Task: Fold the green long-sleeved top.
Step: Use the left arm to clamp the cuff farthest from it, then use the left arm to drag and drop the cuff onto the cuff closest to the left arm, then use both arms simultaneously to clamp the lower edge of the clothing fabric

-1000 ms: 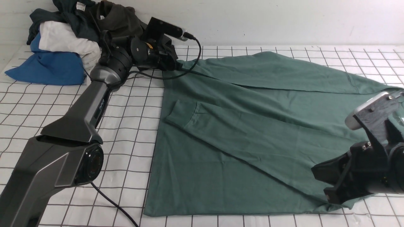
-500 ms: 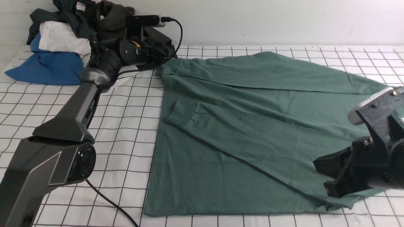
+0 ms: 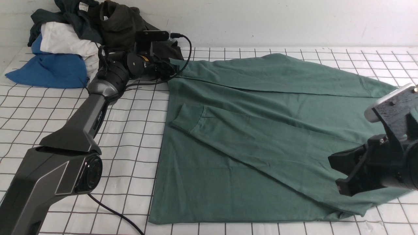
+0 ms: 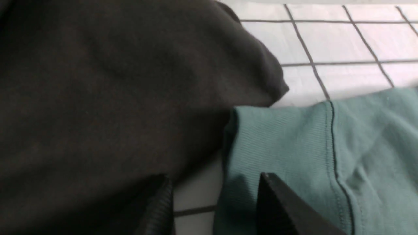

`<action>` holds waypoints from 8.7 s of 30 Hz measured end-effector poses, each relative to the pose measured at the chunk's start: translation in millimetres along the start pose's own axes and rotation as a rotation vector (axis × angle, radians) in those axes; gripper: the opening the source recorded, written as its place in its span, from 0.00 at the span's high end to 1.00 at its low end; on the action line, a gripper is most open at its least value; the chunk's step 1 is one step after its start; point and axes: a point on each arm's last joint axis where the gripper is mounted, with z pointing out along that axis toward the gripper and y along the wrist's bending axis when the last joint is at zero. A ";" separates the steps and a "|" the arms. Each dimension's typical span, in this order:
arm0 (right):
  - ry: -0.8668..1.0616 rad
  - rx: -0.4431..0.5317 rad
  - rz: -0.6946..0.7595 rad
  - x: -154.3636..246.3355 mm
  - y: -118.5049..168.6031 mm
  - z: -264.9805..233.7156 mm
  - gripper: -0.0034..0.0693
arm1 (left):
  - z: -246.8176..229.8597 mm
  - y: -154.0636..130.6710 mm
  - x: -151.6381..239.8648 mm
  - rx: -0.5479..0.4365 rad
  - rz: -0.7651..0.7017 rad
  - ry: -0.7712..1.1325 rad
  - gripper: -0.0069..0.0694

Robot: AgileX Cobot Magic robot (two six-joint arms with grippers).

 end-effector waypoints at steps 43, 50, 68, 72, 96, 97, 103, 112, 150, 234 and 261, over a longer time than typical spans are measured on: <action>-0.168 0.130 -0.227 -11.6 7.9 -66.6 0.97 | -227.9 -158.1 -78.2 0.159 0.207 0.550 0.91; -0.163 0.140 -0.234 -10.7 7.8 -69.2 0.97 | -185.5 -127.2 58.7 0.073 0.175 0.984 0.90; 0.142 0.134 0.191 -103.8 -160.4 68.0 0.86 | -210.5 -145.7 34.9 0.142 0.261 0.859 0.89; 0.264 0.012 0.191 -107.4 -203.2 159.3 0.63 | -210.6 -146.8 34.9 0.155 0.259 0.858 0.89; 0.322 -0.072 -0.034 -111.5 -195.3 266.1 0.57 | -210.8 -147.8 35.0 0.184 0.296 0.855 0.89; 0.330 -0.063 -0.068 -111.6 -195.0 266.4 0.63 | -210.8 -147.9 35.0 0.185 0.296 0.855 0.89; 0.300 0.080 -0.169 -125.0 -207.6 257.7 0.93 | -211.1 -147.9 35.2 0.186 0.295 0.859 0.89; 0.075 0.152 -0.045 -138.2 -231.9 251.0 0.92 | -210.3 -148.5 34.6 0.189 0.290 0.847 0.88; 0.392 0.337 0.006 -59.6 -295.8 183.0 0.95 | -210.7 -148.2 34.9 0.190 0.299 0.853 0.49; -0.052 -0.114 -0.106 -143.2 -46.3 -70.2 0.97 | -277.5 -167.5 157.7 0.417 1.196 0.738 0.57; -0.072 -0.042 -0.187 -63.0 -10.8 -81.3 0.97 | -279.1 -164.1 167.4 0.390 1.126 0.907 0.74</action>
